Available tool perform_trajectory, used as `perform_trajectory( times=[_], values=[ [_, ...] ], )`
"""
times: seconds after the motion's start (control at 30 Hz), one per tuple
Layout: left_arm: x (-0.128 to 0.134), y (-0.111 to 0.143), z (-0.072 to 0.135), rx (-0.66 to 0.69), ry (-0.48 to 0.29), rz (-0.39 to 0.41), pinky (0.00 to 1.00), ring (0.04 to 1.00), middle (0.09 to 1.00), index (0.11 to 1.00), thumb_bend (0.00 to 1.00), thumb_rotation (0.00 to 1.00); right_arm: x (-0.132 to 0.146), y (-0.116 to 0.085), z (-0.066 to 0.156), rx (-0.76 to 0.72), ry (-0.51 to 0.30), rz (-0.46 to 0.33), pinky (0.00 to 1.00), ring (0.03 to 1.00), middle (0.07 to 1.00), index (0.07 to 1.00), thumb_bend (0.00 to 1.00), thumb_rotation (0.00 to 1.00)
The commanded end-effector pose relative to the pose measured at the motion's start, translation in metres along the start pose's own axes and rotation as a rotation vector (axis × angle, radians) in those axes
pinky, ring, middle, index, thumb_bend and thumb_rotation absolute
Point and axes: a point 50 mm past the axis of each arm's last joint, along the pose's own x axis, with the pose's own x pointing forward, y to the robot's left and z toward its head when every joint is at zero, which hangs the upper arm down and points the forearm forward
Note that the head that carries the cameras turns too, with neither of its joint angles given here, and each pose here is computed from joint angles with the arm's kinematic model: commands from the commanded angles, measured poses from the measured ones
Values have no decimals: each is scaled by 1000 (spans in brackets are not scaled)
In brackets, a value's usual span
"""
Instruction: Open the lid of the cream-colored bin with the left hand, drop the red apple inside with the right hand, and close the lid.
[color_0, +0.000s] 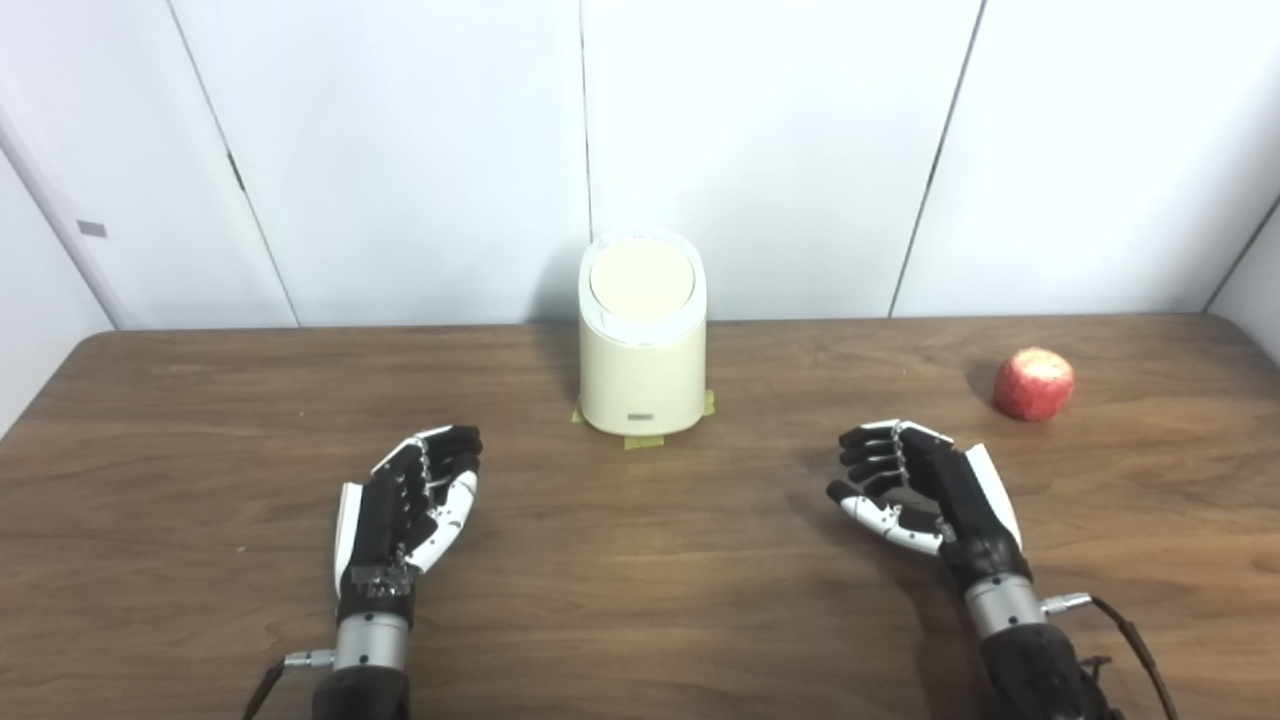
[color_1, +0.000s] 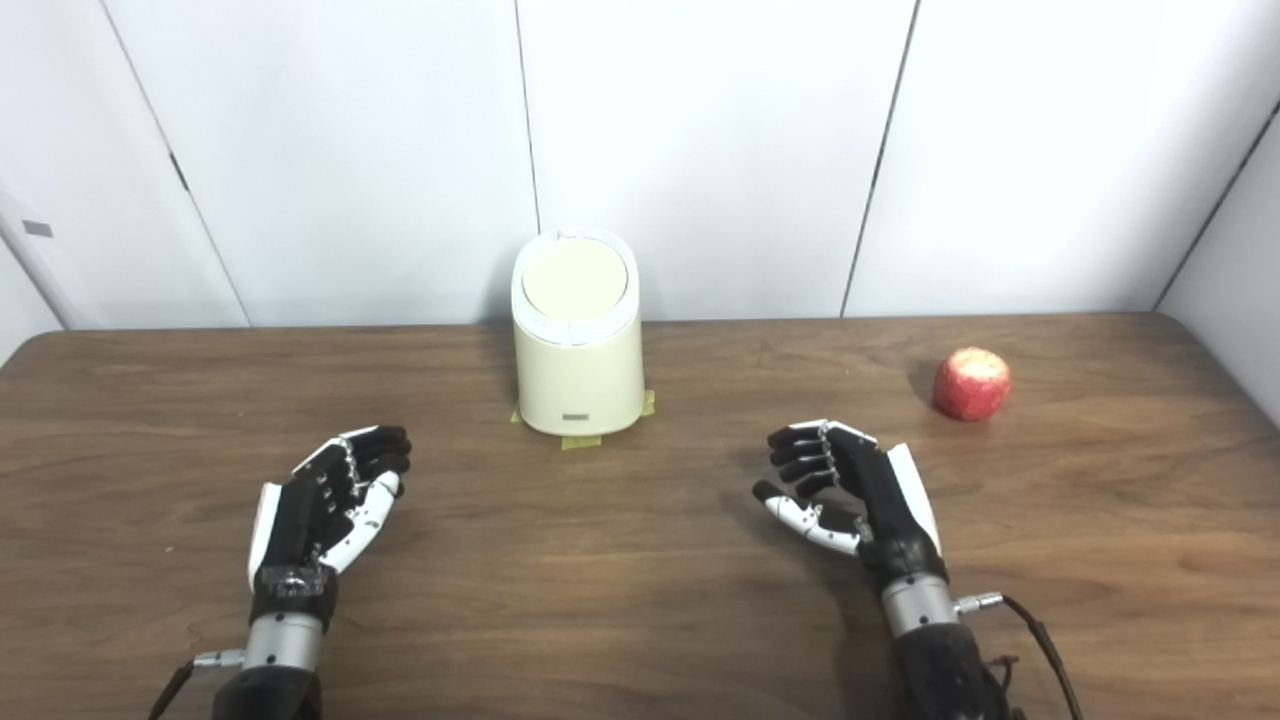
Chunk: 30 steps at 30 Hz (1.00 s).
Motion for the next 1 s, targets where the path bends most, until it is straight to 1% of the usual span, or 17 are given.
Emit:
perform_trajectory(
  times=[0.0,0.37,0.47,0.53,0.6,0.63,0.7,0.73,0.8,0.83,0.9,0.97],
  values=[
    [11,-1,18,6,-96,-1,629,687,688,662,281,249,13,-5,20,1,-97,-18,492,561,581,578,282,64],
    [12,-2,18,-8,-99,-5,620,681,681,655,268,215,14,-5,21,-1,-92,-20,488,557,579,579,279,56],
    [14,-3,17,-12,-92,-7,630,684,686,660,288,219,15,-4,20,1,-89,-16,487,558,579,579,277,54],
    [17,-7,22,-8,-97,1,639,693,697,673,365,309,15,-4,18,3,-88,-16,485,556,578,578,279,49],
    [19,-10,29,-10,-108,12,643,700,714,688,479,386,16,-4,17,4,-87,-15,486,557,582,580,280,45],
    [23,-11,36,7,-118,20,643,701,717,691,497,398,17,-4,17,2,-84,-15,486,557,582,580,281,43],
    [30,-13,50,50,-137,34,638,714,737,714,606,479,17,-3,17,3,-81,-15,489,560,584,580,284,17],
    [36,-14,59,72,-146,38,635,715,739,717,625,493,17,-3,16,2,-80,-14,489,560,584,580,285,12],
    [45,-17,71,85,-163,33,657,768,786,751,761,529,17,-3,16,3,-78,-13,489,559,582,579,287,18],
    [50,-19,77,84,-170,29,663,779,796,758,785,533,17,-2,16,6,-72,-13,489,559,582,579,287,21],
    [58,-22,88,79,-175,19,731,835,846,821,860,533,17,-1,16,7,-65,-11,490,560,585,582,288,27],
    [66,-27,98,87,-183,15,755,861,877,857,879,537,17,0,17,10,-53,-11,491,562,588,585,290,29]
  ],
)
